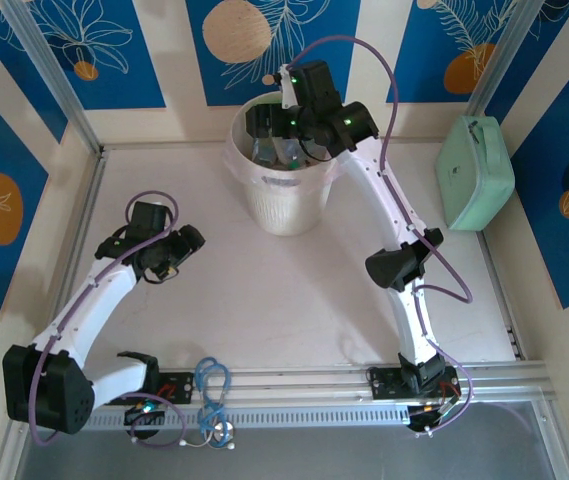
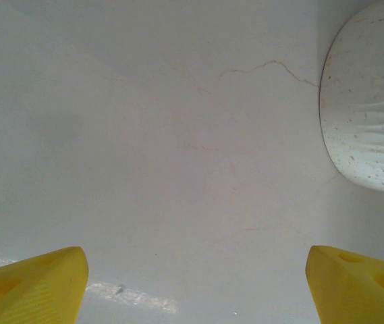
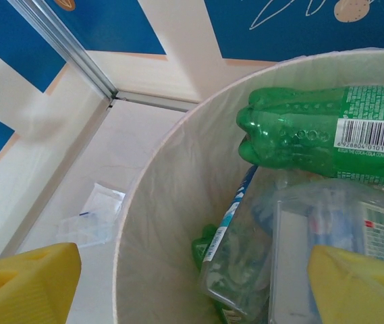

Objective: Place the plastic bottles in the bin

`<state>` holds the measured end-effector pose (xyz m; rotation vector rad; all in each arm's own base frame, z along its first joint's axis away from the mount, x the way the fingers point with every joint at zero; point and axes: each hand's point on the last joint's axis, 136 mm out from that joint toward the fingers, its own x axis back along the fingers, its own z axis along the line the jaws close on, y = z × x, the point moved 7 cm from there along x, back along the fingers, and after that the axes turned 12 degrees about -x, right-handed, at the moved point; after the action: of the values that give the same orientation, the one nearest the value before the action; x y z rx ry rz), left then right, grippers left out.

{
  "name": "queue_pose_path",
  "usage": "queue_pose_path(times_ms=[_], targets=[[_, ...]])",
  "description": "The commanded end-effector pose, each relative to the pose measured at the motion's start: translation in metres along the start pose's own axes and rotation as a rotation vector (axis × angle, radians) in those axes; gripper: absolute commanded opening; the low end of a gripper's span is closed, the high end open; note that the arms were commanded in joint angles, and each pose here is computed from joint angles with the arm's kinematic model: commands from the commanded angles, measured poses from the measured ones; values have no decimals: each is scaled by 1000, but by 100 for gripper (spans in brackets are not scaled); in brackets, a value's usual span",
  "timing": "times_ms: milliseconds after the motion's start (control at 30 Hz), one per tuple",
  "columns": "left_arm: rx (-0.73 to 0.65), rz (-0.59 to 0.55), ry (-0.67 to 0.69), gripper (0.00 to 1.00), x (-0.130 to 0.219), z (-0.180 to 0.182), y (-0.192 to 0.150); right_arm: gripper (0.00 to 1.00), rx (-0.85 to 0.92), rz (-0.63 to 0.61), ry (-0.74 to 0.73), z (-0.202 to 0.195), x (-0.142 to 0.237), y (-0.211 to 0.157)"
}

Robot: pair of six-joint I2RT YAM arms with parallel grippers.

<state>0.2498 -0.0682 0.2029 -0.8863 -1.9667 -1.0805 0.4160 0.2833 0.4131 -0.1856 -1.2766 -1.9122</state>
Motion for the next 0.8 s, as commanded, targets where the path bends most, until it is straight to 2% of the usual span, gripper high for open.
queue_pose_path(times_ms=[0, 200, 367, 467, 533, 567, 600, 667, 700, 767], targets=[[-54, -64, -10, 84, 17, -14, 11, 87, 20, -70, 30, 20, 46, 10], [-241, -213, -11, 86, 52, -39, 29, 87, 59, -113, 27, 44, 112, -2], [-375, -409, -79, 91, 95, -65, 54, 88, 46, -70, -43, 36, 158, -48], [-457, -566, -66, 91, 121, -70, 66, 91, -5, -51, -121, 4, 175, -94], [-489, -677, -21, 92, 130, -66, 72, 94, -74, -48, -195, -31, 186, -130], [-510, -716, 10, 100, 130, -63, 74, 98, -109, -43, -234, -48, 190, -147], [-513, -745, 72, 100, 125, -56, 76, 99, -151, -29, -279, -67, 192, -167], [-491, -747, 195, 100, 98, -40, 75, 99, -349, -39, -415, -114, 196, -209], [-569, -716, 217, 100, 79, -35, 69, 96, -464, -76, -503, -140, 201, -234], [-708, -732, 217, 100, 56, -31, 60, 99, -467, -148, -563, -179, 206, -272]])
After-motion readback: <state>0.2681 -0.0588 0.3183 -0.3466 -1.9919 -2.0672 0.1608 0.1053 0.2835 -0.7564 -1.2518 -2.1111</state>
